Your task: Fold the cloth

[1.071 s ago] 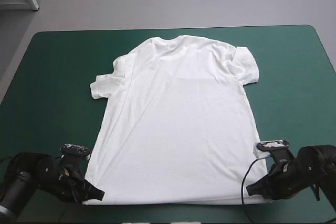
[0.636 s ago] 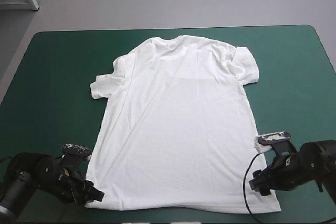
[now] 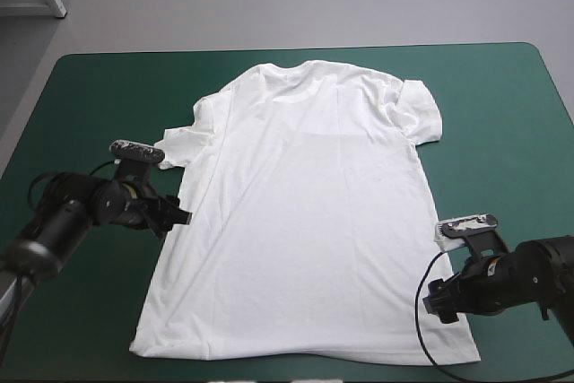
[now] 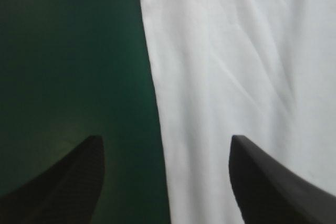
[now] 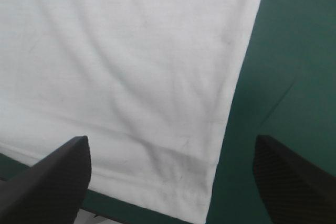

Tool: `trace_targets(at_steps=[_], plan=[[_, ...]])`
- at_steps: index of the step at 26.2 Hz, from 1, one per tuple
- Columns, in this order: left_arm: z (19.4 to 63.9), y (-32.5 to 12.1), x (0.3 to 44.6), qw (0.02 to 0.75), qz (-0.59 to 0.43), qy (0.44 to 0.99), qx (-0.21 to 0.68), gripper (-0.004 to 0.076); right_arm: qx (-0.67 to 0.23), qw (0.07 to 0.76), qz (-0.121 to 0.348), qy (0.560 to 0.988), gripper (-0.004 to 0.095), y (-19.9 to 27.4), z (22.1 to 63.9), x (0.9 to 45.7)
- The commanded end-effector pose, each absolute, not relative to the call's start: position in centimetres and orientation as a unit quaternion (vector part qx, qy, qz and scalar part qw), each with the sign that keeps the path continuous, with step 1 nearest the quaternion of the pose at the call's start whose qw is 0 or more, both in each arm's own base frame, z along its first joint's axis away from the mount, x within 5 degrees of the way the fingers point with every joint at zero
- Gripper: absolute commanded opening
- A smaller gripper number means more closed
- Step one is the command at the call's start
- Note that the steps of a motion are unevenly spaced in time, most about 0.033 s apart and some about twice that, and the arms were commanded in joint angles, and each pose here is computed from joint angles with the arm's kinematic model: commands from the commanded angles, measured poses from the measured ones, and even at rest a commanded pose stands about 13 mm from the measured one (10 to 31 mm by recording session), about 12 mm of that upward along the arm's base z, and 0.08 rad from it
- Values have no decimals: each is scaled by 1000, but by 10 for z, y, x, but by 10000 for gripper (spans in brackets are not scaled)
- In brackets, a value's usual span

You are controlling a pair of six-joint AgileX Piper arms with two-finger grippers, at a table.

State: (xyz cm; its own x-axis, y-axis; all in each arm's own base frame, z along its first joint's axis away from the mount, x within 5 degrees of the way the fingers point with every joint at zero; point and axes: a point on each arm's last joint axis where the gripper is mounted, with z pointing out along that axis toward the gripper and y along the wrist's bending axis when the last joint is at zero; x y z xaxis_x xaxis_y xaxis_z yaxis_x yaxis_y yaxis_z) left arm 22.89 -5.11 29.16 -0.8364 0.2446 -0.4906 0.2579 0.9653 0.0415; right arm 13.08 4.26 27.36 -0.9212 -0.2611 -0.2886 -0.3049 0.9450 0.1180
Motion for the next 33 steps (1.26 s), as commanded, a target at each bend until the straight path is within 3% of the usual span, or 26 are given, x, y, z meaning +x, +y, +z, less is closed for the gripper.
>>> trace_targets(at_steps=[1,8,18,20,27,33], plan=[[296,-57,273,284,10,951,121,495,-146,154,87,973,791,44,284,131],[251,-75,351,272,4,958,87,495,-144,176,88,970,792,44,285,135],[223,-66,373,252,-9,967,41,487,-111,265,60,956,789,43,307,164],[222,-67,371,244,-20,969,31,422,-113,278,49,953,788,44,314,181],[211,-70,361,195,-37,980,14,0,-111,301,45,946,763,60,325,253],[196,-69,358,179,-27,983,40,-4,-119,290,38,949,718,71,315,307]])
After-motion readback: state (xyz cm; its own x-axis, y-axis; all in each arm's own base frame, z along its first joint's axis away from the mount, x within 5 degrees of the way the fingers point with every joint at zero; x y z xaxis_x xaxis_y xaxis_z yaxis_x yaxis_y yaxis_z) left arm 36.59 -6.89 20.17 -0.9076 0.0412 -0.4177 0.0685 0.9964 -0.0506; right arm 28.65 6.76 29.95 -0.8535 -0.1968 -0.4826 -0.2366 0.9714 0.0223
